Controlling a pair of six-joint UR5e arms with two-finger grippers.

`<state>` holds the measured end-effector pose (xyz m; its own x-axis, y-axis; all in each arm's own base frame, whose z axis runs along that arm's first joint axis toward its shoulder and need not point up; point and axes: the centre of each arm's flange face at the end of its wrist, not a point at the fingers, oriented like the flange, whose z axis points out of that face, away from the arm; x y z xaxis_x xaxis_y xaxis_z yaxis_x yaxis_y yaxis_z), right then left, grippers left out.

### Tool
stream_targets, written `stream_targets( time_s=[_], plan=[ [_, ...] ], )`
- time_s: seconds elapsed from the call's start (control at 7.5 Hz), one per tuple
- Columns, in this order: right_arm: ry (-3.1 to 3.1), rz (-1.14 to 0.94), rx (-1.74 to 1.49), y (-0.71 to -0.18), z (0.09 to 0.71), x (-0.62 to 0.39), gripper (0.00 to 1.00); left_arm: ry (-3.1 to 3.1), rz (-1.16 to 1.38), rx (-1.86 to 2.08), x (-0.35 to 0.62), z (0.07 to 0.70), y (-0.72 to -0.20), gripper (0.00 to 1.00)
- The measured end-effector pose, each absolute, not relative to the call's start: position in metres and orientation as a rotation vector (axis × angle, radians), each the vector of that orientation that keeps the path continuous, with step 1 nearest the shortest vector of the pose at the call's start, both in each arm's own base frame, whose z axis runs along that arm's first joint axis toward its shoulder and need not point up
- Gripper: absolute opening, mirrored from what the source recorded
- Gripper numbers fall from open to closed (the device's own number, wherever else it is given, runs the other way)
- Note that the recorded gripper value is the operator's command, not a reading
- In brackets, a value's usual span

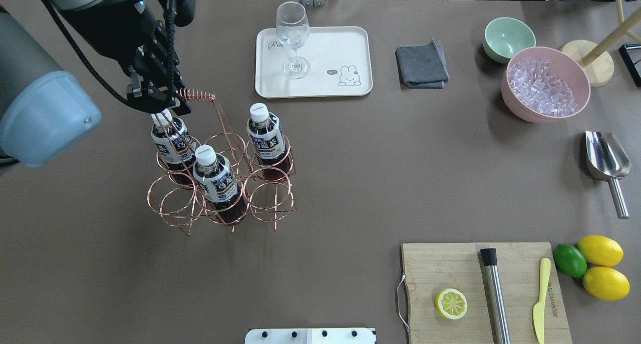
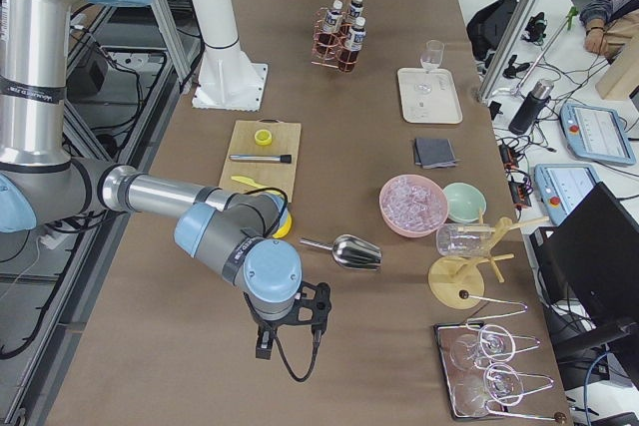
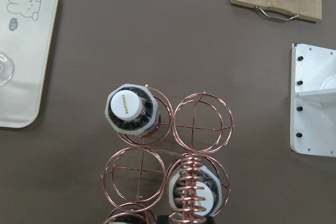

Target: Take tea from basket to plate

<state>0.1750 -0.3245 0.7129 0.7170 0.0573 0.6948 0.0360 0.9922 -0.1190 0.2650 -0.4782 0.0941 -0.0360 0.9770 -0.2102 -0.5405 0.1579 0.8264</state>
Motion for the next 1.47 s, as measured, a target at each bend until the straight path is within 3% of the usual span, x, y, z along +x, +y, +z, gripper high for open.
stream_targets(
  time_s=[0.4, 0.93, 1.47],
  plan=[
    [-0.812, 0.061, -0.106, -0.352, 0.653, 0.138, 1.0, 0.986, 1.316, 0.589, 0.301, 0.081, -0.461, 0.0],
    [-0.827, 0.106, -0.194, -0.455, 0.511, -0.024, 1.0, 1.011, 1.343, 0.584, 0.339, 0.081, -0.469, 0.0],
    [-1.015, 0.121, -0.338, -0.501, 0.378, -0.158, 1.0, 1.017, 1.351, 0.579, 0.349, 0.084, -0.468, 0.0]
  ],
)
